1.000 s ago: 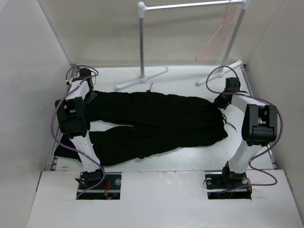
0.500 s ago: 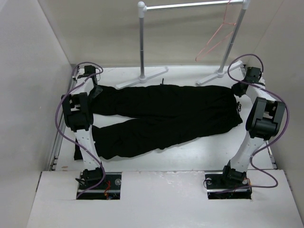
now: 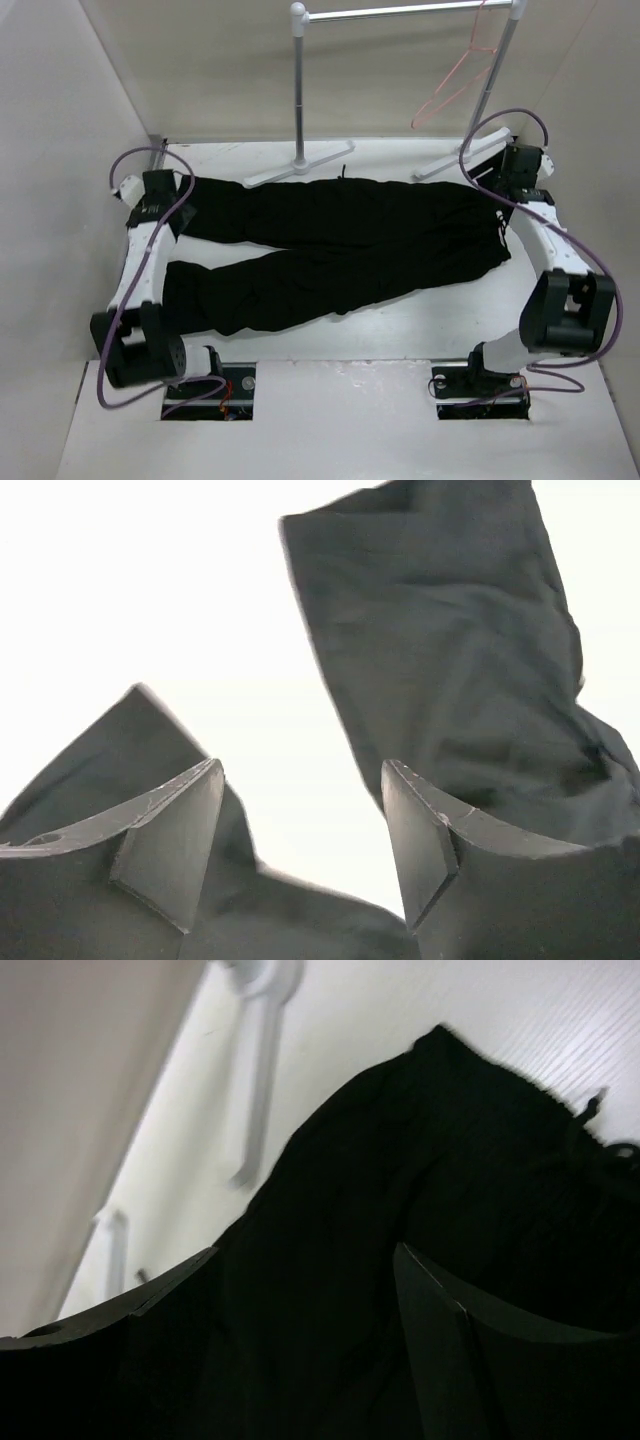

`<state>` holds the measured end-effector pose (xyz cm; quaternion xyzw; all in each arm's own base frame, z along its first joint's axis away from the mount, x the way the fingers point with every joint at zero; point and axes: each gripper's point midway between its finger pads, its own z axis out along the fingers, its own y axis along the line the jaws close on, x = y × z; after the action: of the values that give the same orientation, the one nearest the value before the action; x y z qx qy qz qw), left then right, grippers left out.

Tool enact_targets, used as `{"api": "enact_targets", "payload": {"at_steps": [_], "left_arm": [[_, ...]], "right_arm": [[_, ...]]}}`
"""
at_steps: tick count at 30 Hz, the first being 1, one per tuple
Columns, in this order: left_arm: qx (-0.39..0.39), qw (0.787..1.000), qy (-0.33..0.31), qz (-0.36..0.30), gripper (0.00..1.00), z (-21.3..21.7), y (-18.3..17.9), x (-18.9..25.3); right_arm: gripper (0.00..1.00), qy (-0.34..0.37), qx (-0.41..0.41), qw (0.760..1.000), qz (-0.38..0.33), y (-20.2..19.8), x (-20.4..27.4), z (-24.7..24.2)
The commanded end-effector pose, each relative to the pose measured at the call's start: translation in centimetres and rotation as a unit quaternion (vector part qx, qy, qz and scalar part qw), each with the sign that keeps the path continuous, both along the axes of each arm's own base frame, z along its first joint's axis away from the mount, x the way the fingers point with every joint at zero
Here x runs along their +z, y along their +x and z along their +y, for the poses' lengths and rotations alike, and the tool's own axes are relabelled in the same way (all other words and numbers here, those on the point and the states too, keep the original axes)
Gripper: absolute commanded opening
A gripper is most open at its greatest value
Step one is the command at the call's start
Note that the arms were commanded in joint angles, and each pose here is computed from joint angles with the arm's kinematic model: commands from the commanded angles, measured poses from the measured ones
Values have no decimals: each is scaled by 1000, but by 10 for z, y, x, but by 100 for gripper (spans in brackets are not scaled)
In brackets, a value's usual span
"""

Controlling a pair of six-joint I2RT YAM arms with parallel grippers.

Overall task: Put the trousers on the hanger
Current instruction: Flatten out the trousers at the center of the board.

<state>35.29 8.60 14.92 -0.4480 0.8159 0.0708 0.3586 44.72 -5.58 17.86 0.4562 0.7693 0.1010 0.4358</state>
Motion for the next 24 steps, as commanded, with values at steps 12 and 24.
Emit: {"api": "enact_targets", "payload": {"at_steps": [12, 24], "left_arm": [[70, 992, -47, 91, 47, 22, -56, -92], [68, 992, 41, 101, 17, 76, 38, -66]], "right_arm": [[72, 20, 159, 987, -32, -81, 6, 128], [75, 0, 201, 980, 5, -122, -31, 140]]}}
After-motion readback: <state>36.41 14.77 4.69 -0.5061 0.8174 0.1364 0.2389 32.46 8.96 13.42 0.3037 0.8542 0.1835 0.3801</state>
